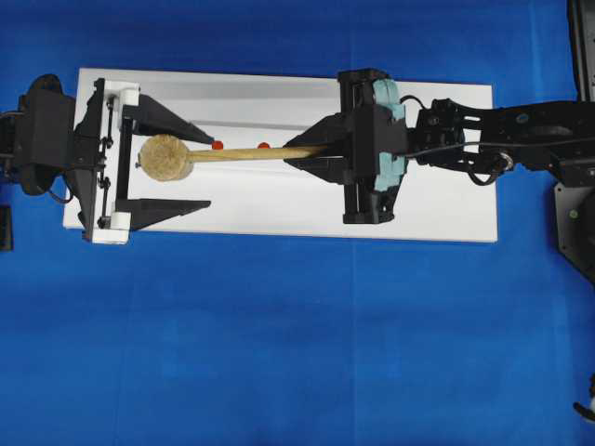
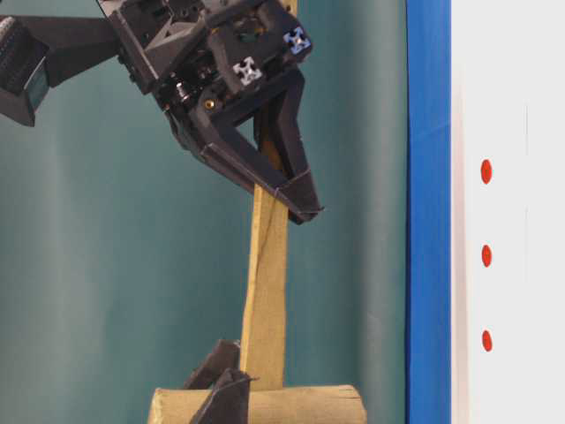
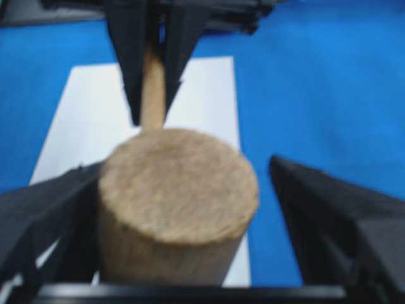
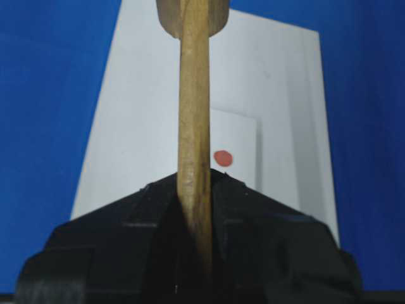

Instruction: Hit the mark with a hammer.

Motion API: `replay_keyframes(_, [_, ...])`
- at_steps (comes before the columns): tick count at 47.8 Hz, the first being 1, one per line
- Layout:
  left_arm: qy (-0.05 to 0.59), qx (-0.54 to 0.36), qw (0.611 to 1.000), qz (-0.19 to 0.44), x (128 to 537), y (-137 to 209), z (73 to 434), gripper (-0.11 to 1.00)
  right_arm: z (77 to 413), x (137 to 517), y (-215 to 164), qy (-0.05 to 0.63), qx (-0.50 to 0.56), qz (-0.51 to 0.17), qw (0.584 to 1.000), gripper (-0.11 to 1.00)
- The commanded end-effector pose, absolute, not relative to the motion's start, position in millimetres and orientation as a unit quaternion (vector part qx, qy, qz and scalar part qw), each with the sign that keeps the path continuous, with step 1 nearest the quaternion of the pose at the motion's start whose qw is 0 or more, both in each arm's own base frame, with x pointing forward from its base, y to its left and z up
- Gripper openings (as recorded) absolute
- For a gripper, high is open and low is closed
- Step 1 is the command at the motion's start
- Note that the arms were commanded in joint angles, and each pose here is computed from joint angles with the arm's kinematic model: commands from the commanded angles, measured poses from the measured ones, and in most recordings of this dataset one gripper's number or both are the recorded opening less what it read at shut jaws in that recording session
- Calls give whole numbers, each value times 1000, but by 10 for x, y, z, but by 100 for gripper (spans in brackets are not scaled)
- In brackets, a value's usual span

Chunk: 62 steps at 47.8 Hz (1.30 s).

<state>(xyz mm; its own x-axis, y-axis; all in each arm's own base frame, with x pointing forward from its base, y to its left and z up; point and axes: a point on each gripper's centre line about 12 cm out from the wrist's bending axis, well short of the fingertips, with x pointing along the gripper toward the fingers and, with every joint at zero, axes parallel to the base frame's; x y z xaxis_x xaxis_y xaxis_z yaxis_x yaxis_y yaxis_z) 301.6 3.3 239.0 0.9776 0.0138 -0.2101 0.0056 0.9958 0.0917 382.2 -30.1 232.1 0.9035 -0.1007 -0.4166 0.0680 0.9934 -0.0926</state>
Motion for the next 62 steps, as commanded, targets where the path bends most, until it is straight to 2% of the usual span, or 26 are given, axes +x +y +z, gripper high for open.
replay_keyframes(1, [84,44,995,7,3045,53,2524,92,2452,3848,-290,199,-33,-43,979,2])
replay_keyframes(17, [83,48,995,15,2794,101,2499,91,2392,3732,-262,216,-4,-42,975,2])
replay_keyframes(44, [103,44,994,13,1823,64,2491,90,2366,3569,-251,219,10,-44,975,2])
replay_keyframes(52, [106,43,993,12,1720,60,2480,90,2333,3591,-274,220,10,-49,974,2])
replay_keyframes(62, [112,44,993,12,1714,59,2443,90,2309,3635,-516,206,12,-87,975,2])
